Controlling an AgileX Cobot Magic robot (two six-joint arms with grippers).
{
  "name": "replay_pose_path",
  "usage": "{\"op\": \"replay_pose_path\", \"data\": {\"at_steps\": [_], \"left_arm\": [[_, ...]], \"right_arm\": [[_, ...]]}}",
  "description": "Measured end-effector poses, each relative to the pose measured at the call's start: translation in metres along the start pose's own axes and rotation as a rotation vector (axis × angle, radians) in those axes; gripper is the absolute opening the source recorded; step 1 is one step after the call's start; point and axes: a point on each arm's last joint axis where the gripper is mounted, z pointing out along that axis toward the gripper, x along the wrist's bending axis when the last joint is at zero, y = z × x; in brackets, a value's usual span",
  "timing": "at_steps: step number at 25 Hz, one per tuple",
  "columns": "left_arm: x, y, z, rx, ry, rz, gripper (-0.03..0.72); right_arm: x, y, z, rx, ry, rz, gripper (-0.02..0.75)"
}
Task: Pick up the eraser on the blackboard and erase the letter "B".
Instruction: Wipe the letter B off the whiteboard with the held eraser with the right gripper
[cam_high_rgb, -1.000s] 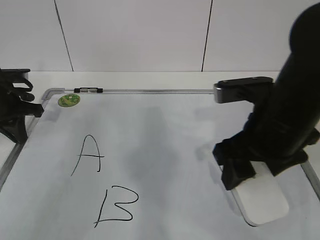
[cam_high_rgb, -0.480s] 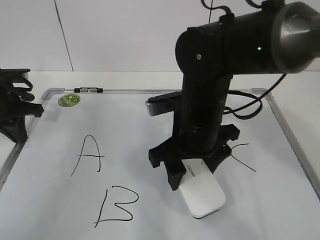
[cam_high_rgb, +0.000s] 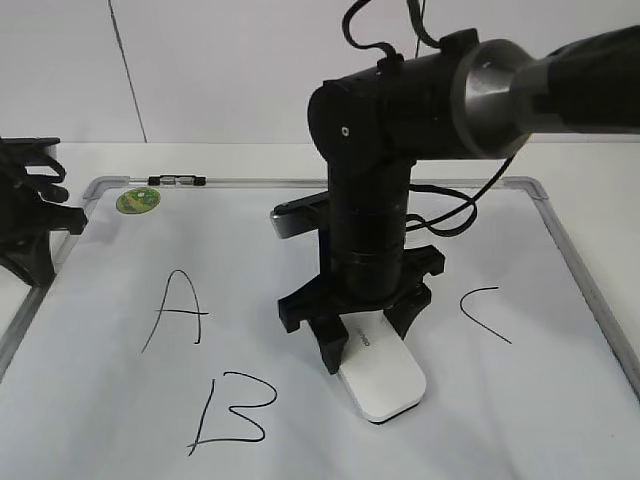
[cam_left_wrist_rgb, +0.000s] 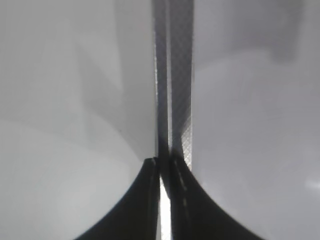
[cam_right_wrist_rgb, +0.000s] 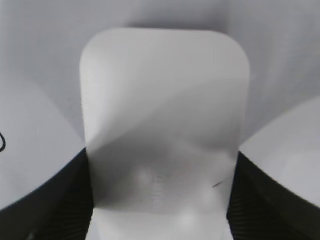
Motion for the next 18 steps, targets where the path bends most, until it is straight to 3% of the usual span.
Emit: {"op": "replay_pose_path", "data": {"at_steps": [6,10,18], "left_arm": [[0.0,0.0,0.0,0.002,0.0,0.0,0.017],[0.0,0.0,0.0,0.002,0.0,0.0,0.017],[0.0,0.0,0.0,0.002,0.0,0.0,0.017]], "right_arm": [[0.016,-0.003,0.001,0.004,-0.015,-0.047,0.526],[0.046,-0.009,0.003,-0.007,0.037,-0.092,0.526],[0.108,-0.02,0.008,-0.001,0.026,-0.255,0.526]]}}
